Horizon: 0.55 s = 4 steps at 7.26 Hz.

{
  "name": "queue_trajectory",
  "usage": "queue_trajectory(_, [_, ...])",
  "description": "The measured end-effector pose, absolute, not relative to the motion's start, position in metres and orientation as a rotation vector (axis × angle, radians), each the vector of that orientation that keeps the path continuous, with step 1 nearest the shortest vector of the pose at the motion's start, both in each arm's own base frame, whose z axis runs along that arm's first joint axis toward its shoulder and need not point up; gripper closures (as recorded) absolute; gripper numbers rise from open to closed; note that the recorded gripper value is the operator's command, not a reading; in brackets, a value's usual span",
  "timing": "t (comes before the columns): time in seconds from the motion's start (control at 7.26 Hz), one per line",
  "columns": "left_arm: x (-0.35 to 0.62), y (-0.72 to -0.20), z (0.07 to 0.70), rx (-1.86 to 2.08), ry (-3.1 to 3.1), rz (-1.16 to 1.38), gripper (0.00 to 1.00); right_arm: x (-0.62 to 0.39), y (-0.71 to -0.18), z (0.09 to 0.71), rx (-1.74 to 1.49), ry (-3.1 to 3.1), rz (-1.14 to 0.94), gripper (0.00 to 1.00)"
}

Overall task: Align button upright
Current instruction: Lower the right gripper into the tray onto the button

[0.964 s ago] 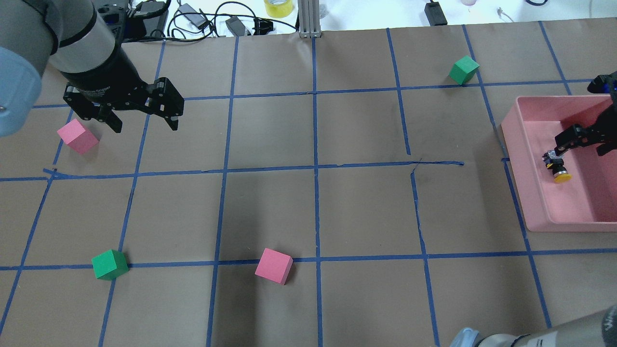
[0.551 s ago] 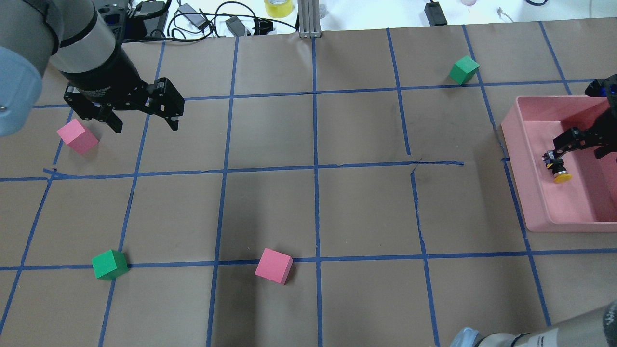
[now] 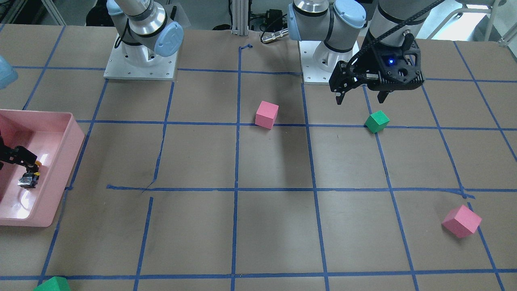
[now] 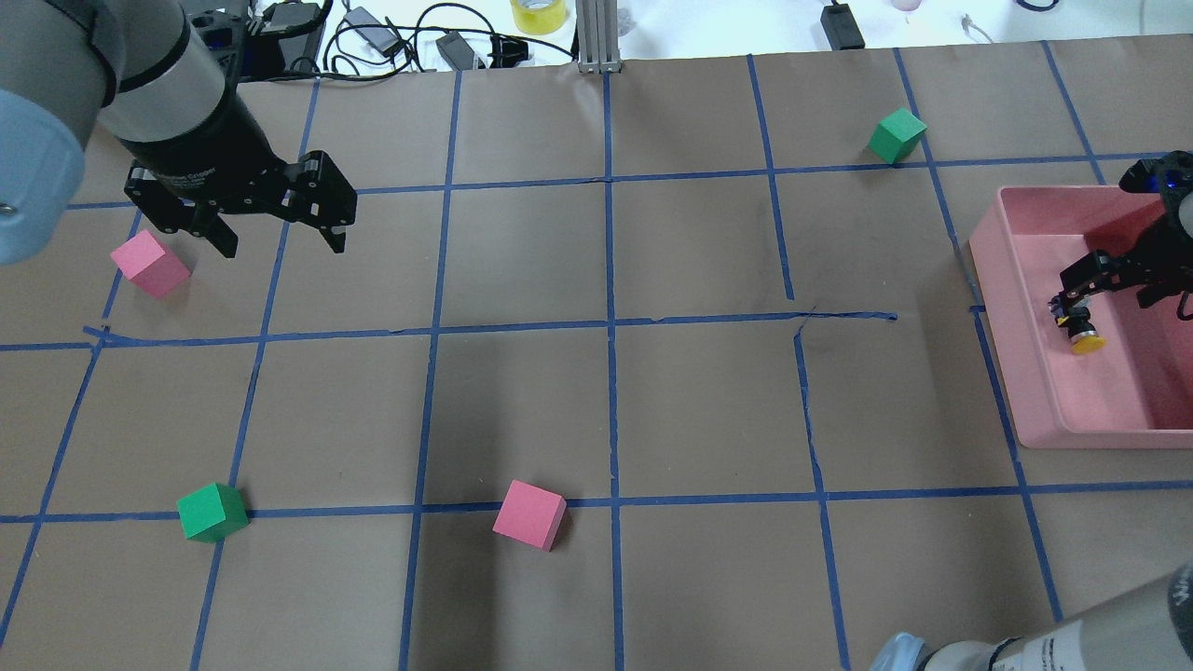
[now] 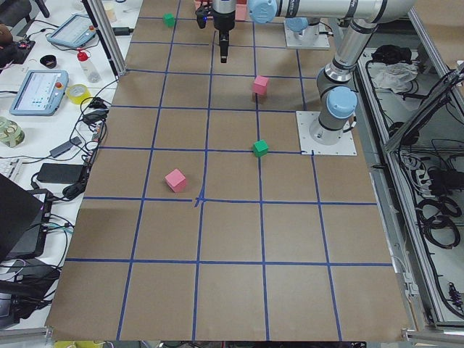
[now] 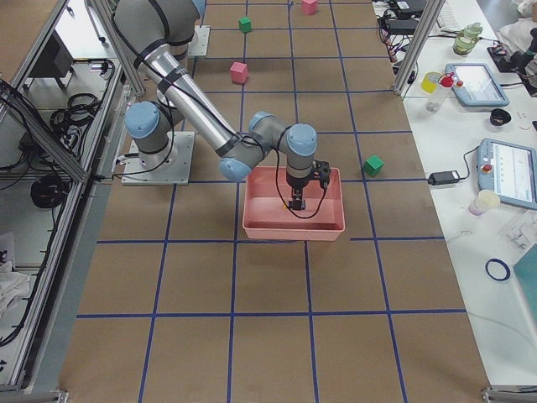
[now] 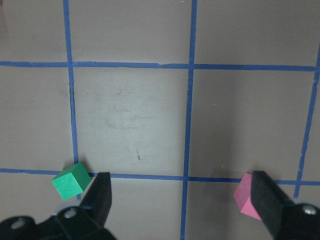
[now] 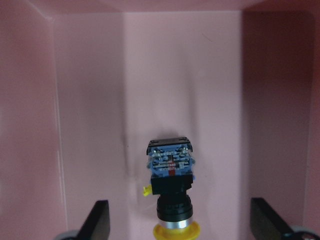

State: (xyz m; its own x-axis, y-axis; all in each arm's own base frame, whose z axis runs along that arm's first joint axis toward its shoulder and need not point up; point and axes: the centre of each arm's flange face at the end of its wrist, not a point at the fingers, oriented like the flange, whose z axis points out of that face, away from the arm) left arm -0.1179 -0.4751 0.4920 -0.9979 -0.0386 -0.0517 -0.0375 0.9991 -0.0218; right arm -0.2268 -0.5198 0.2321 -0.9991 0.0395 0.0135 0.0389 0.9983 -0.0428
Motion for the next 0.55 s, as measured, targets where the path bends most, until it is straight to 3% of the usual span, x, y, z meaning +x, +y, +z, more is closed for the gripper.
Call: queue_trajectory(0.55, [-0.1179, -0.4758, 0.4923, -0.059, 3.089, -0.041, 0.00, -0.2297, -0.5236, 0.2249, 0.094, -3.115, 0.080, 0.00])
